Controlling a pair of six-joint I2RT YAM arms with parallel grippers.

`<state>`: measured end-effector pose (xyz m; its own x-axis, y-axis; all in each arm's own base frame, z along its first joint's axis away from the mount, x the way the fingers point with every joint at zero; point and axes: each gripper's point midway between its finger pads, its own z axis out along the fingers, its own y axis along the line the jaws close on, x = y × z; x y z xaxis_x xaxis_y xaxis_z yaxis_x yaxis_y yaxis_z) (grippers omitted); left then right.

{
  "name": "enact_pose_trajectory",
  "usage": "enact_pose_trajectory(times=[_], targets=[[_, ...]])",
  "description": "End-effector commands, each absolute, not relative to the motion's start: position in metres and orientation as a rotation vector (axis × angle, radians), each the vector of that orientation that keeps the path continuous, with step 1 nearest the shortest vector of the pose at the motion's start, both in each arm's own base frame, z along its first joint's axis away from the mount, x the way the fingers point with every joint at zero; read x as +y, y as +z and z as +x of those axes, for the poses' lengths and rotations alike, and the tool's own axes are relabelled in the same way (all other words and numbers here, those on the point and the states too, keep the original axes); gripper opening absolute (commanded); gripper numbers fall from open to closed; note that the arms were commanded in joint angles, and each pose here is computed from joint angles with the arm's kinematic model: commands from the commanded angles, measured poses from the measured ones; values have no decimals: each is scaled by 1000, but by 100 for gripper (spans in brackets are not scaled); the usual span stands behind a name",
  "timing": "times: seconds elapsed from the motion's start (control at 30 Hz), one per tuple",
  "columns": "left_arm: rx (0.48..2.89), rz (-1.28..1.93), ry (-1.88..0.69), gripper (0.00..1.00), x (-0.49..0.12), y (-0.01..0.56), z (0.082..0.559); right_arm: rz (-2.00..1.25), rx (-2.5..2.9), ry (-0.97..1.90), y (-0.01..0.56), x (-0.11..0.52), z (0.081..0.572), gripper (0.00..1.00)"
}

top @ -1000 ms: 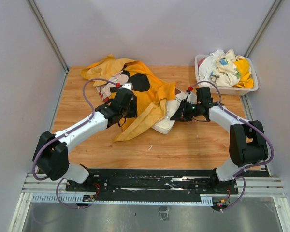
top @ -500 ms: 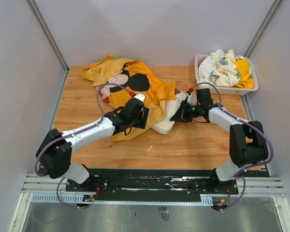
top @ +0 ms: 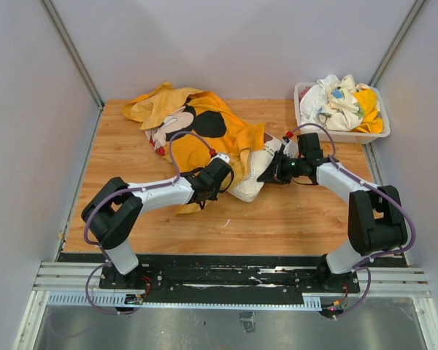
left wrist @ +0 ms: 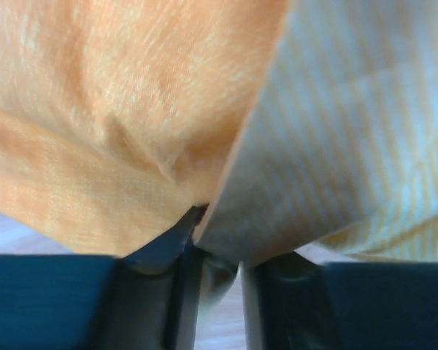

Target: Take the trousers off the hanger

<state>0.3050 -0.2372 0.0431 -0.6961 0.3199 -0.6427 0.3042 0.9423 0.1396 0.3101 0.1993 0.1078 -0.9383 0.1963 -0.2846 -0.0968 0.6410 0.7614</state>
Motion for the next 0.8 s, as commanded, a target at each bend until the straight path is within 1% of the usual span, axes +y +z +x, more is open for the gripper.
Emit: enact_pose_trajectory(times=[0.0,0.03,0.07,0.13,0.2,0.3,0.4,0.53,0.63,0.77], targets=[[2298,392,41,13,-244,70,324,74,2468,1208,120,193,313,13],[2292,382,58,4,-241,73,325,73,2470,1209,120,193,313,13],[2289,376,69,1,-240,76,325,74,2469,1211,120,193,313,13],[2283,373,59,0,-240,87,325,72,2470,1213,119,193,313,13],[2289,367,-16,0,-248,106,321,69,2469,1215,118,193,312,13],[2273,358,-235,0,-274,159,312,65,2464,1218,119,194,313,13],[2218,372,-505,0,-307,230,302,69,2446,1225,121,195,316,13],[2185,409,-766,0,-338,292,284,71,2416,1242,130,197,323,13],[2158,436,-952,0,-358,324,270,71,2387,1254,142,200,330,13],[2135,464,-1143,0,-380,347,256,67,2310,1290,167,205,342,13]])
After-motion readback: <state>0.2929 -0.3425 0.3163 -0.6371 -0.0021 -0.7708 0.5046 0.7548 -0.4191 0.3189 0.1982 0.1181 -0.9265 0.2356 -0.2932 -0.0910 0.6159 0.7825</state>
